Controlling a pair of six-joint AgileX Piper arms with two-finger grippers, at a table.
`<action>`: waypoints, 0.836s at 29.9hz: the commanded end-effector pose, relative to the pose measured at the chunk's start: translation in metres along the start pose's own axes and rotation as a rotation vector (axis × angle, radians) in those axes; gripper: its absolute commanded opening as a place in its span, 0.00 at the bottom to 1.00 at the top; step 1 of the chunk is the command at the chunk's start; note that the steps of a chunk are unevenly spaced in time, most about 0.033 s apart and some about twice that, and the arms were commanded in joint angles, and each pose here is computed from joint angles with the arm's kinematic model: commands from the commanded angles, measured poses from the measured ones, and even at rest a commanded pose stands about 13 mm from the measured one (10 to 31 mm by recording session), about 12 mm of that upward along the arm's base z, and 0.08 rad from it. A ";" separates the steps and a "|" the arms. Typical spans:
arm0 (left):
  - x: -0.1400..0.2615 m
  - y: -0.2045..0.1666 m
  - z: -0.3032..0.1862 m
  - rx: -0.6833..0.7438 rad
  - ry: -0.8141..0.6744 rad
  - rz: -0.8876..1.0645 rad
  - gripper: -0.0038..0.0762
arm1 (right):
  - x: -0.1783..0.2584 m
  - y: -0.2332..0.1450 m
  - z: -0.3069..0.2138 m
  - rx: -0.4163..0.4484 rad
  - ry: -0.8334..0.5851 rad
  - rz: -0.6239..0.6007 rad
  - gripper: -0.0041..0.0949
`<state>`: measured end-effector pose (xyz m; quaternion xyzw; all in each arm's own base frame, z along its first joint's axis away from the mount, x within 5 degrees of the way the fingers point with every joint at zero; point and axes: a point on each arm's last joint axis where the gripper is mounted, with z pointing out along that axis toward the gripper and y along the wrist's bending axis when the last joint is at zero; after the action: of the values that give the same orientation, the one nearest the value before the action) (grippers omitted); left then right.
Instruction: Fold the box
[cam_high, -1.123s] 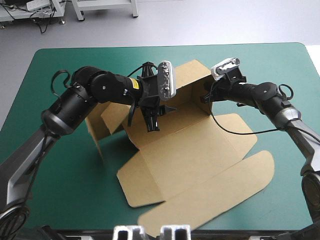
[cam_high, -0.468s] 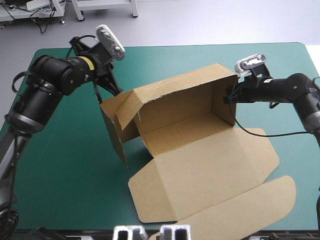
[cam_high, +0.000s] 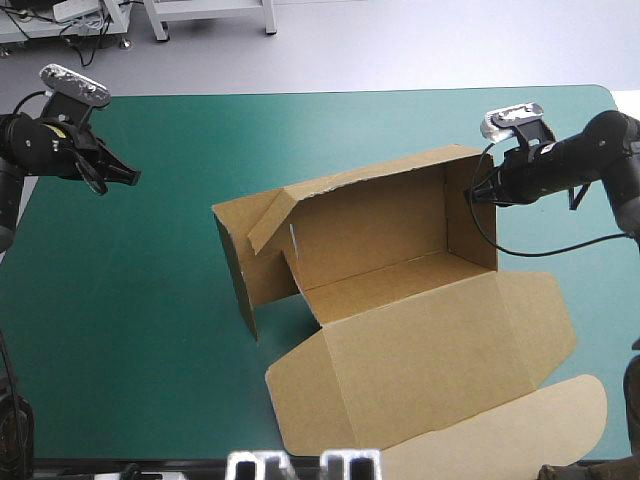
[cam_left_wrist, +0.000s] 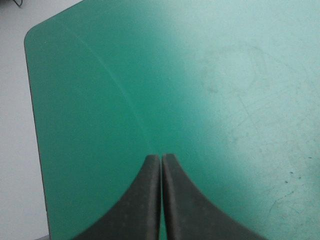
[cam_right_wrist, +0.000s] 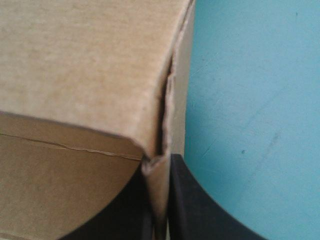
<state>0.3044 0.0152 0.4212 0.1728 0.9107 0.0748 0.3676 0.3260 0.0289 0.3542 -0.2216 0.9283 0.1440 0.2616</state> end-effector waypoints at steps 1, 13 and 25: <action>-0.002 0.003 -0.013 -0.020 -0.091 -0.030 0.04 | -0.007 -0.003 0.004 -0.040 0.071 0.045 0.02; -0.004 -0.006 -0.011 0.080 -0.123 -0.086 0.04 | -0.048 0.001 0.083 -0.058 0.178 -0.125 0.22; -0.004 -0.007 -0.011 0.088 -0.128 -0.056 0.04 | -0.077 0.024 0.004 0.013 -0.047 -0.011 0.75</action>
<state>0.3057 0.0088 0.4070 0.1712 0.9149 0.0082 0.3654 0.4056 0.0785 0.3373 -0.2164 0.9411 0.1400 0.2188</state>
